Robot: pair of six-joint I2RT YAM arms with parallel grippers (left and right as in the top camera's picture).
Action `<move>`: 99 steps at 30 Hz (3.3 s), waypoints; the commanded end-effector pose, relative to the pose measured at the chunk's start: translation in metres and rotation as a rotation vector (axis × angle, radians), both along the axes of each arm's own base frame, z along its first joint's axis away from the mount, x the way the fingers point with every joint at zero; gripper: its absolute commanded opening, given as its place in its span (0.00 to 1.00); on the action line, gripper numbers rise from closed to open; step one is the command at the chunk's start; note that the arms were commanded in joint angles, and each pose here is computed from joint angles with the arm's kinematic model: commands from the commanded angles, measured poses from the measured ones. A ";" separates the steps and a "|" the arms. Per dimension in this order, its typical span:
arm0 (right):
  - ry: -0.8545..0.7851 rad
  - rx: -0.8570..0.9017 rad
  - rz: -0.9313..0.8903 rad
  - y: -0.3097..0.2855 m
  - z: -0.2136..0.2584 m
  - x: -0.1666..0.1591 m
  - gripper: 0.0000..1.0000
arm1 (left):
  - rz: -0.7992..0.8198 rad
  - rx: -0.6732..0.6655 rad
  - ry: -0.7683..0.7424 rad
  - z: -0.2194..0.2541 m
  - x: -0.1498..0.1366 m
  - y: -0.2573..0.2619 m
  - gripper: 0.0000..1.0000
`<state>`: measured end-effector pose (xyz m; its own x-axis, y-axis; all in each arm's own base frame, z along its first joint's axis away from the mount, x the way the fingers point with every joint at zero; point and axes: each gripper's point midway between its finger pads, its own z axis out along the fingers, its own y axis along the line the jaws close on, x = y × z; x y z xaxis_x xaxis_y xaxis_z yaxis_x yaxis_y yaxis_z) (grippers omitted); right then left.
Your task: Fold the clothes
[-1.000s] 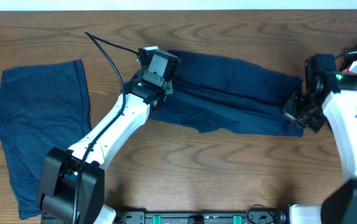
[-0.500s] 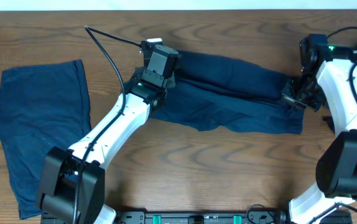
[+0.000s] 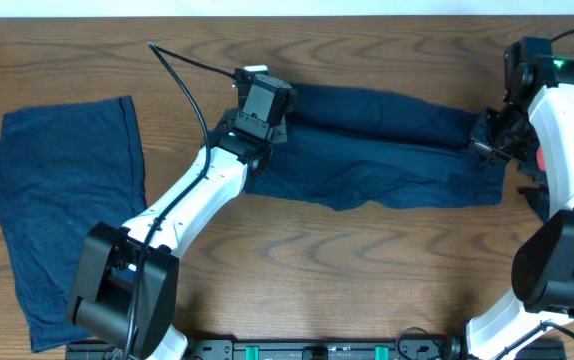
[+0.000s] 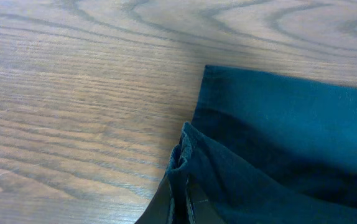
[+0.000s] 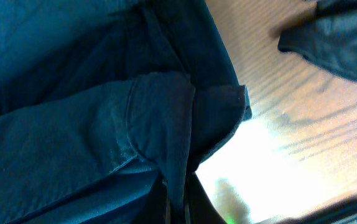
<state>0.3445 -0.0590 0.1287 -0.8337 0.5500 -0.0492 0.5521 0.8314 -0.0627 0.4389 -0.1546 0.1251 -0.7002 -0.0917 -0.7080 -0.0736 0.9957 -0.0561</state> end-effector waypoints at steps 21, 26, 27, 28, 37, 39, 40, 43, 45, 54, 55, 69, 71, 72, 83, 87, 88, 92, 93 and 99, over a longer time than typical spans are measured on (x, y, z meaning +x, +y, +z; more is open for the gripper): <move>-0.088 -0.099 0.093 -0.023 -0.030 0.056 0.01 | -0.002 -0.038 -0.092 -0.013 0.036 -0.011 0.06; -0.160 -0.112 0.092 -0.025 -0.027 0.073 0.01 | -0.002 -0.036 -0.085 -0.024 0.039 -0.013 0.06; -0.174 -0.115 0.093 -0.025 -0.026 0.077 0.01 | -0.002 -0.034 -0.084 -0.025 0.039 -0.012 0.06; -0.194 -0.118 0.095 -0.024 -0.025 0.082 0.01 | -0.002 -0.034 -0.083 -0.025 0.039 -0.012 0.06; -0.437 -0.149 0.154 0.002 -0.009 0.144 0.99 | -0.002 -0.039 -0.092 -0.023 0.041 -0.013 0.06; -0.458 -0.154 0.181 0.014 -0.008 0.151 0.99 | -0.002 -0.039 -0.093 -0.023 0.041 -0.013 0.06; -0.461 -0.153 0.190 0.019 -0.008 0.152 0.99 | -0.001 -0.039 -0.094 -0.023 0.041 -0.013 0.06; -0.471 -0.152 0.214 0.031 -0.007 0.155 0.99 | -0.001 -0.043 -0.105 -0.020 0.043 -0.014 0.06; -0.480 -0.154 0.216 0.033 -0.006 0.157 0.99 | 0.002 -0.044 -0.111 -0.019 0.044 -0.013 0.06; -0.524 -0.176 0.200 0.014 0.041 0.166 0.99 | 0.001 -0.040 -0.102 -0.021 0.042 -0.013 0.06; -0.531 -0.182 0.209 0.012 0.050 0.167 0.99 | 0.001 -0.040 -0.102 -0.021 0.042 -0.013 0.06; -0.510 -0.168 0.252 0.014 0.096 0.153 0.99 | 0.014 -0.002 -0.091 -0.046 0.056 0.004 0.94; -0.506 -0.168 0.256 0.014 0.099 0.151 0.99 | 0.008 0.004 -0.091 -0.045 0.056 0.004 0.98; -0.503 -0.169 0.260 0.014 0.101 0.150 0.99 | -0.002 0.012 -0.094 -0.044 0.056 0.004 0.98; -0.288 -0.055 0.268 0.029 0.081 0.101 0.99 | -0.086 -0.058 -0.056 -0.003 0.030 -0.006 0.98; -0.208 -0.040 0.267 0.029 0.055 0.094 0.99 | -0.117 -0.109 0.087 -0.020 0.006 -0.005 0.98; -0.193 -0.033 0.268 0.030 0.050 0.092 0.99 | -0.115 -0.136 0.124 -0.025 0.001 -0.003 0.98; -0.142 -0.021 0.250 0.030 0.029 0.088 0.99 | -0.184 -0.281 0.216 -0.032 -0.010 -0.007 0.98; -0.137 -0.017 0.248 0.031 0.025 0.087 0.99 | -0.201 -0.316 0.227 -0.031 -0.011 -0.009 0.98; -0.114 0.026 0.250 0.037 0.006 0.083 0.99 | -0.237 -0.435 0.278 -0.038 -0.012 -0.002 0.98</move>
<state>0.4299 -0.0243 0.1391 -0.9382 0.3090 -0.1558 0.3150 0.9490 -0.0144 0.4343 -0.1441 0.0938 -0.8580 -0.1642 -0.4868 0.0398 0.9235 -0.3816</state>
